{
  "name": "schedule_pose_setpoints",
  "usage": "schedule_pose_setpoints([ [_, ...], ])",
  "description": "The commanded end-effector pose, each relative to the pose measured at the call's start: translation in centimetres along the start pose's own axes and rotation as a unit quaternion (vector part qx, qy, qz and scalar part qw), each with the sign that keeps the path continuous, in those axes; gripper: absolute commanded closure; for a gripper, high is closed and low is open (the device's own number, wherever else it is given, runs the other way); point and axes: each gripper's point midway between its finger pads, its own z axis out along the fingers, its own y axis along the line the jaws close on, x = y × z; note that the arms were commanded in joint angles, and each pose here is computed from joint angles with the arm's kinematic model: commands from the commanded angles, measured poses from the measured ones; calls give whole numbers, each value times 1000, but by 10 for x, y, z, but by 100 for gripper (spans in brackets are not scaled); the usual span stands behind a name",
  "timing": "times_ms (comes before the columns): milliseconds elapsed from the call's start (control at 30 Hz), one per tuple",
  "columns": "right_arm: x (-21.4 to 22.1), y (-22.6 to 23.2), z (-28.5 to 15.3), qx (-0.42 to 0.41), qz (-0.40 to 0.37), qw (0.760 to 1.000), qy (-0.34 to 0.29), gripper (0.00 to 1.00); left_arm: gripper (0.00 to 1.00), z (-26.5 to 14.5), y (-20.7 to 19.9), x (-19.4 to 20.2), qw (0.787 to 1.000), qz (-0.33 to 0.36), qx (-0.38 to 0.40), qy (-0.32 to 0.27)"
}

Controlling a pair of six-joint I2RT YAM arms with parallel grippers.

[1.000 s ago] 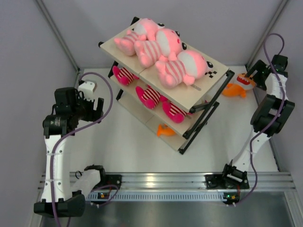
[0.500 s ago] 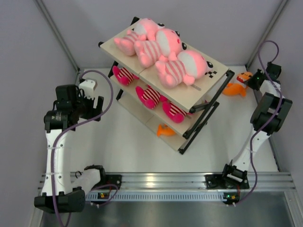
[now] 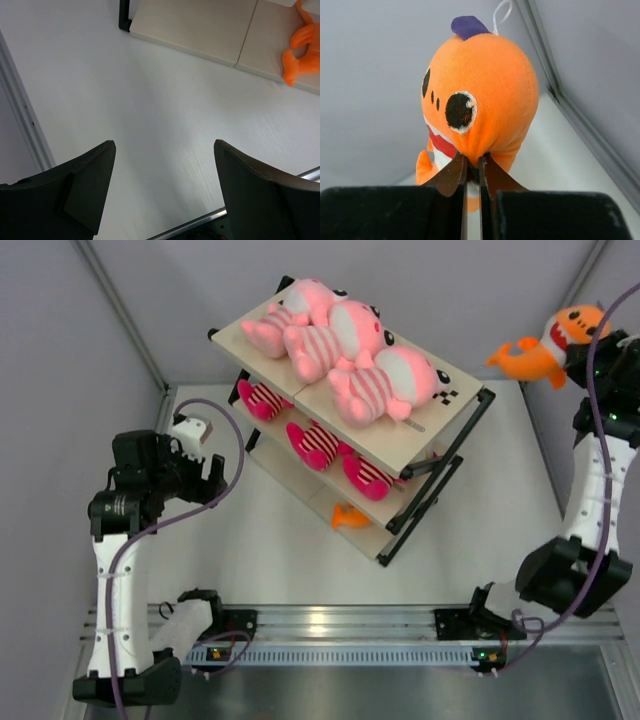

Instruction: Place and organize the stuffed toys onto the shelf

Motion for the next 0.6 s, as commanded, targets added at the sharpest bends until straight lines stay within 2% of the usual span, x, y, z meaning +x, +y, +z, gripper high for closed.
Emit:
schedule_pose_setpoints([
  [0,-98,95,-100,-95,-5,985,-145,100,14,-10,-21,-7,998,20,43,-35],
  [33,-120,117,-138,-116,-10,976,-182,100,14,-13,-26,-11,997,22,55,-45],
  [100,-130,150,-174,-148,-21,967,-206,100,14,-20,-31,-16,996,25,59,-60],
  [133,-144,169,-206,-166,-23,958,-233,100,14,-23,-32,-19,996,25,60,-65],
  [233,-143,224,-254,-256,-16,940,-225,100,14,-31,-36,-24,994,30,64,-81],
  [367,-121,280,-294,-366,24,915,-171,100,14,-44,-41,-32,992,35,65,-101],
  [433,-110,295,-298,-388,40,908,-152,100,14,-51,-44,-36,991,40,67,-110],
  [467,-97,314,-310,-423,40,896,-131,100,14,-54,-46,-37,990,41,69,-113],
  [533,-79,333,-301,-411,41,903,-114,100,14,-67,-50,-45,988,48,70,-130],
  [567,-56,358,-318,-444,27,891,-86,100,14,-72,-52,-47,987,52,70,-137],
])
